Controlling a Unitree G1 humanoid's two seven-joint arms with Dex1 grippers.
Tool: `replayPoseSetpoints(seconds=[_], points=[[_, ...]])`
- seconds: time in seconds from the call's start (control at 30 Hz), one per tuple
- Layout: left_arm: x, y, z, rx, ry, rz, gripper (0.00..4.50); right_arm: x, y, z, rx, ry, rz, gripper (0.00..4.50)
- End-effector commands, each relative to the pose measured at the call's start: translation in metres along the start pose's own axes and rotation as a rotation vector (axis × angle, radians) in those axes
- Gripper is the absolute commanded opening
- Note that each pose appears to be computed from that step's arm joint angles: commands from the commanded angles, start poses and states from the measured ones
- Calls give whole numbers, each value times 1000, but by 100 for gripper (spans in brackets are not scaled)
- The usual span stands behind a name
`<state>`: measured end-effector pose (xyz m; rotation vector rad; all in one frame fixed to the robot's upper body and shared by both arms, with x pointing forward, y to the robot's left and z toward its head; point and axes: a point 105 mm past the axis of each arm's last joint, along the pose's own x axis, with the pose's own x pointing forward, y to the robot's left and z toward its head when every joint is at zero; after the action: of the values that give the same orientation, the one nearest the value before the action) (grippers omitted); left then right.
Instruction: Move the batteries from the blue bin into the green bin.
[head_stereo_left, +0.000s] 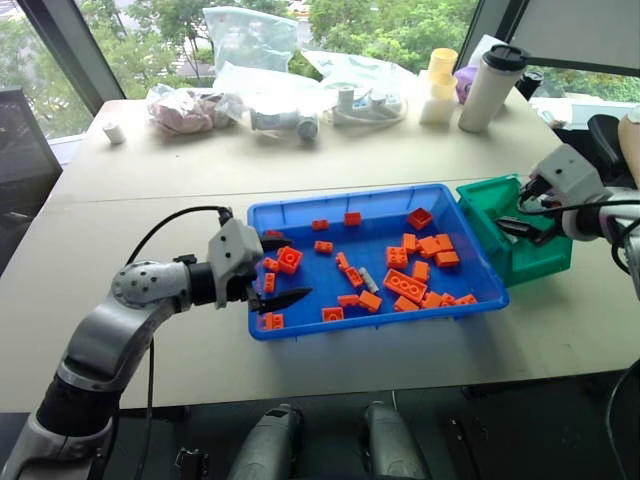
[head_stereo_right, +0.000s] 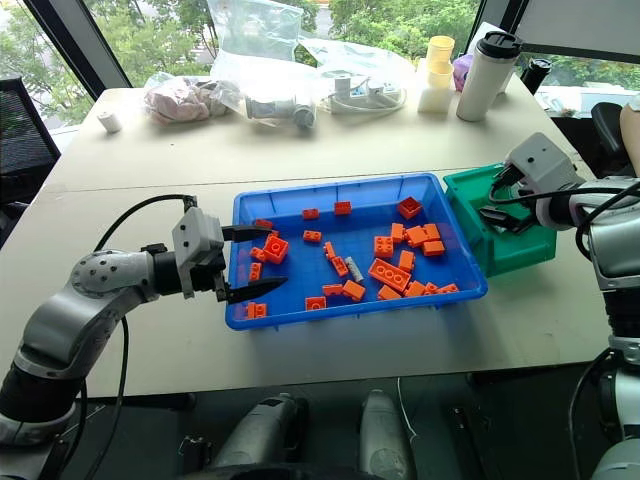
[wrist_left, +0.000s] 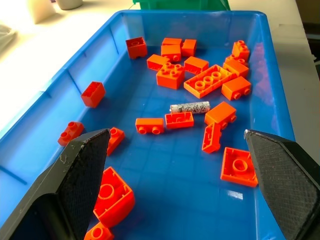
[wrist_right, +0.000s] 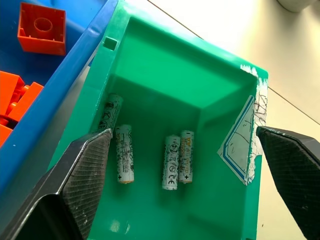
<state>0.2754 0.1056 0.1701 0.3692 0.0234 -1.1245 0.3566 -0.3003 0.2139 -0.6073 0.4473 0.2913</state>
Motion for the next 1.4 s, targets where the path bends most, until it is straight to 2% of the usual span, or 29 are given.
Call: replayPoseSetpoints(seconds=[0.03,0.2,0.27,0.37,0.43,0.6,0.93,1.03,1.27,1.4], points=[[-4,1,9,42,-17,10,450,-17,34,64,-59,-226,157,448],[-4,1,11,43,-18,14,450,-13,96,82,-82,-289,381,448],[-4,2,11,44,-17,16,450,-8,112,76,-95,-265,428,448],[-6,0,11,43,-11,23,450,10,164,56,-93,-204,572,448],[-7,0,11,43,-8,28,450,15,183,48,-88,-182,615,448],[-8,-2,10,39,-4,37,450,27,196,34,-143,-141,616,448],[-9,-2,10,38,5,52,450,42,199,28,-136,-111,597,448],[-10,-3,9,37,7,54,450,44,202,25,-141,-103,597,368],[-9,-1,10,41,6,60,450,37,198,31,-174,-119,586,10],[-9,-1,11,41,-2,58,450,26,170,55,-178,-185,493,3]])
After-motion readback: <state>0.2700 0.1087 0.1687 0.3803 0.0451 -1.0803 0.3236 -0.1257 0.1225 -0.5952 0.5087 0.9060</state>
